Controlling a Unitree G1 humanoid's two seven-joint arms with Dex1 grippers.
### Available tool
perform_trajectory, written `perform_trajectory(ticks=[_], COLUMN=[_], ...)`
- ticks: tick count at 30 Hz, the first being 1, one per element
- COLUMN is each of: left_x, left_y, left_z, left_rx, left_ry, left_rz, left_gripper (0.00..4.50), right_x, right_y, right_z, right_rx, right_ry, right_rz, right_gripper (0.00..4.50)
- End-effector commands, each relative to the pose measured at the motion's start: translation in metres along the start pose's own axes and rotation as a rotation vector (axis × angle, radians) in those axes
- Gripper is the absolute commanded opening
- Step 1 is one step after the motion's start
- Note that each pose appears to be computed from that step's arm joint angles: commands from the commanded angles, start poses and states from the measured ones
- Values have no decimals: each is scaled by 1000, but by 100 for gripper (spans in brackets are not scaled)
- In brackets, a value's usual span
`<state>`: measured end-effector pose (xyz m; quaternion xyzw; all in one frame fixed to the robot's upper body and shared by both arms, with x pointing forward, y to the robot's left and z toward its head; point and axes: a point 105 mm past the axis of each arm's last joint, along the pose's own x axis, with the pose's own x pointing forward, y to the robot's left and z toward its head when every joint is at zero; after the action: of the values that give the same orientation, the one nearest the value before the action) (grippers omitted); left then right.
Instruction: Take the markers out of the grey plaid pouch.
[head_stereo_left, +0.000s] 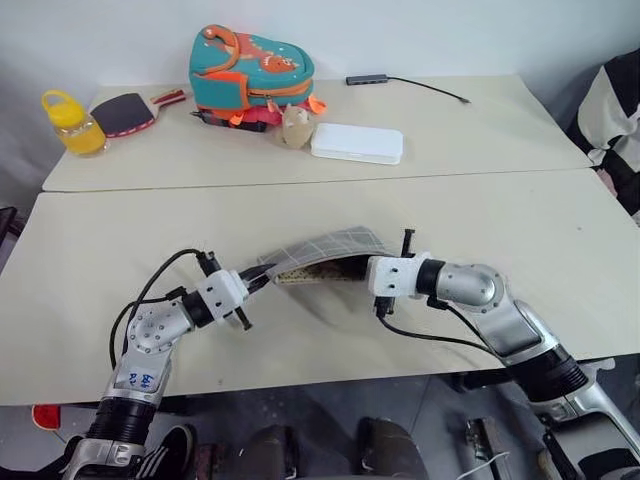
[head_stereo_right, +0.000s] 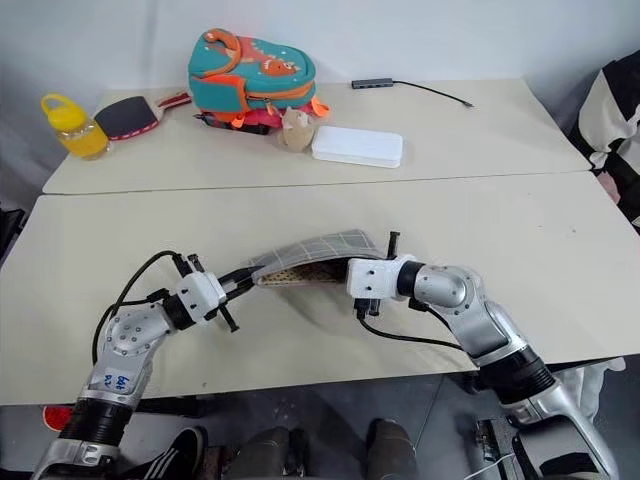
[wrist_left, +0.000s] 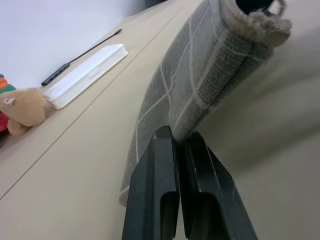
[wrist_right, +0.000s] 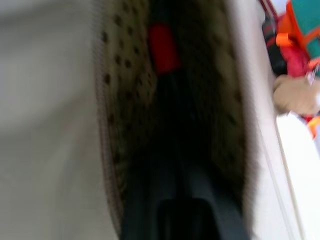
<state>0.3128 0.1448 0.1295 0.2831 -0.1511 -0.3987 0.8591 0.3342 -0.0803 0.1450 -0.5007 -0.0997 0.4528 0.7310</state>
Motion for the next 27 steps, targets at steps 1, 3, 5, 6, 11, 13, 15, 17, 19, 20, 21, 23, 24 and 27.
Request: perform_trajectory(ticks=[1, 3, 5, 6, 11, 13, 15, 17, 19, 20, 21, 23, 24, 27], left_x=[5, 6, 6, 6, 8, 8, 9, 9, 10, 10, 10, 12, 12, 15], left_y=[2, 1, 0, -1, 0, 0, 0, -2, -4, -5, -5, -5, -5, -7], left_z=[15, 16, 16, 16, 18, 18, 17, 17, 16, 16, 17, 17, 19, 24], left_rx=[8, -9, -22, -24, -38, -55, -73, -107, -130, -134, -156, -188, -212, -298], left_ry=[-49, -47, -47, -48, -52, -53, -50, -52, -53, -51, -51, -52, -57, -73], left_rz=[13, 8, 8, 5, -2, 1, -2, -8, -18, -23, -26, -28, -27, -54], left_gripper=[0, 0, 0, 0, 0, 0, 0, 0, 0, 0, 0, 0, 0, 0], right_x=[1, 1, 1, 1, 1, 0, -2, -5, -8, -9, -12, -18, -20, -23], right_y=[-8, -10, -10, -12, -15, -17, -21, -26, -27, -26, -27, -28, -32, -40], right_z=[8, 7, 7, 7, 6, 9, 13, 17, 21, 22, 23, 29, 35, 41], right_rx=[-38, -40, -35, -33, -16, -2, 24, 80, 122, 138, 149, 155, 148, 106], right_ry=[-19, -14, -16, -14, -6, -17, -40, -70, -87, -92, -91, -105, -122, -96], right_rz=[-38, -46, -49, -56, -69, -64, -69, -74, -49, -31, -3, 47, 62, 115], right_gripper=[134, 204, 274, 311, 446, 446, 446, 406, 348, 313, 282, 282, 282, 282])
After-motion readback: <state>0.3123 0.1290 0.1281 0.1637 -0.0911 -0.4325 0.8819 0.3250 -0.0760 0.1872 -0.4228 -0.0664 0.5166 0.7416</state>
